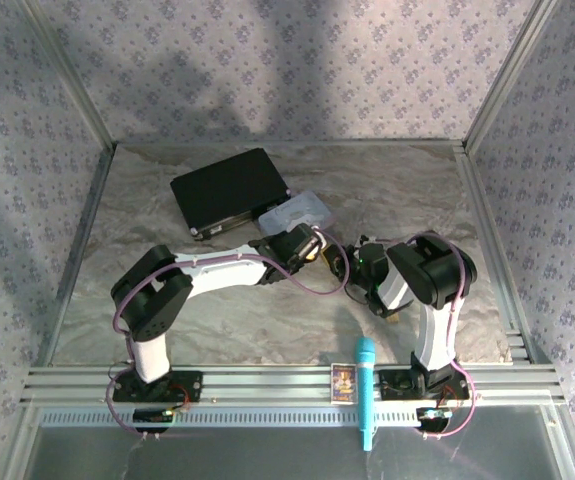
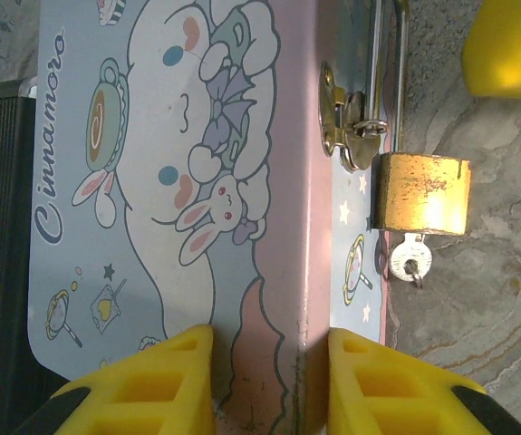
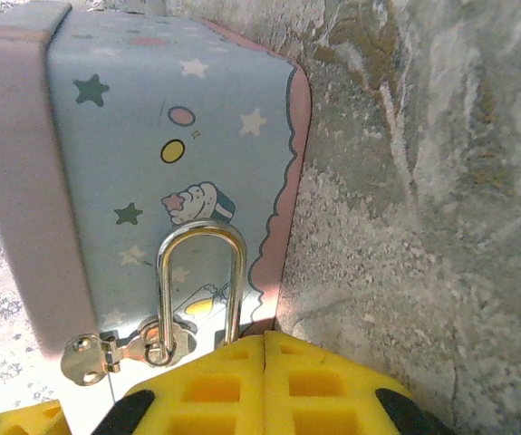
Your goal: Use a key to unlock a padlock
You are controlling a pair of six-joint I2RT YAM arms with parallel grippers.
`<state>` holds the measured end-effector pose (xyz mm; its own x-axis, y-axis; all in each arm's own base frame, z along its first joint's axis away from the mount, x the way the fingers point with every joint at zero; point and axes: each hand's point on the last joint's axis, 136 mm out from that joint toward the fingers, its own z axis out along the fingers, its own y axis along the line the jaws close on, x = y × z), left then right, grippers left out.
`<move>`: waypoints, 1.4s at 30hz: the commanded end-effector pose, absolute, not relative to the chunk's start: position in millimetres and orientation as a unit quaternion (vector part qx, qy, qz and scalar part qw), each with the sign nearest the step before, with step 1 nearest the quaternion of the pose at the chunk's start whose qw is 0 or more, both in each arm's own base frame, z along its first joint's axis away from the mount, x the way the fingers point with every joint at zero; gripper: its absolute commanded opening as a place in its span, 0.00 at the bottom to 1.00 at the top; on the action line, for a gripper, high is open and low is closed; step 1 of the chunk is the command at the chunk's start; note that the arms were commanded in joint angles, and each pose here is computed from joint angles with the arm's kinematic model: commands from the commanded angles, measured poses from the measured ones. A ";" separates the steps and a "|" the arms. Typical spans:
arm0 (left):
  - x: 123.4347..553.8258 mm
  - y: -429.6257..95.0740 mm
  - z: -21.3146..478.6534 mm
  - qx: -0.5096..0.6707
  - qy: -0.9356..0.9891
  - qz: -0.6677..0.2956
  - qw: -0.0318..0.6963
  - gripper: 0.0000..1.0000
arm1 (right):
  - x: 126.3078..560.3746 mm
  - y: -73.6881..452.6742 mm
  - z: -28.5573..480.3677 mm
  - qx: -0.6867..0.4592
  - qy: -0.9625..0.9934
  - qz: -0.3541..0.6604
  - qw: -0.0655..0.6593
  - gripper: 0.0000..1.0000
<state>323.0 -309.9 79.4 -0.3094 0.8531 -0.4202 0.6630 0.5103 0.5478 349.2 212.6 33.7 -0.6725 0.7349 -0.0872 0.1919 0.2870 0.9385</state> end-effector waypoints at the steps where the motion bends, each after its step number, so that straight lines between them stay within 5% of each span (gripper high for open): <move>1: 264.5 -239.7 -0.6 0.526 0.821 0.172 0.139 0.28 | 341.2 201.5 3.6 0.315 0.792 0.453 0.261 0.18; 4: 267.0 -244.7 5.9 0.520 0.825 0.166 0.147 0.28 | 340.2 209.4 2.5 0.281 0.821 0.425 0.256 0.31; 12: 286.8 -268.0 46.8 0.464 0.854 0.111 0.209 0.31 | 324.4 192.7 26.9 0.155 0.916 0.201 0.311 0.30; 19: 315.6 -291.1 111.5 0.387 0.871 0.021 0.301 0.46 | 316.3 194.4 38.5 0.039 0.922 0.198 0.329 0.30; 23: 340.8 -281.5 135.5 0.329 0.890 -0.004 0.314 0.78 | 316.5 195.8 66.9 -0.038 0.898 0.169 0.405 0.62; 24: 348.3 -277.8 140.0 0.307 0.897 -0.014 0.318 0.84 | 316.4 194.9 74.5 -0.050 0.889 0.168 0.423 0.93; 25: 355.0 -274.3 143.5 0.283 0.903 -0.021 0.322 0.87 | 316.8 193.9 80.8 -0.059 0.883 0.164 0.437 0.98; 29: 371.1 -285.0 149.8 0.244 0.910 -0.059 0.330 0.88 | 314.1 208.3 95.3 -0.157 0.863 0.140 0.459 0.91; 34: 390.7 -298.7 135.6 0.233 0.915 -0.052 0.324 0.76 | 307.3 253.8 97.3 -0.278 0.827 0.112 0.475 0.83; 42: 399.5 -303.3 101.7 0.249 0.916 -0.024 0.314 0.65 | 324.5 274.2 71.0 -0.295 0.829 0.109 0.462 0.78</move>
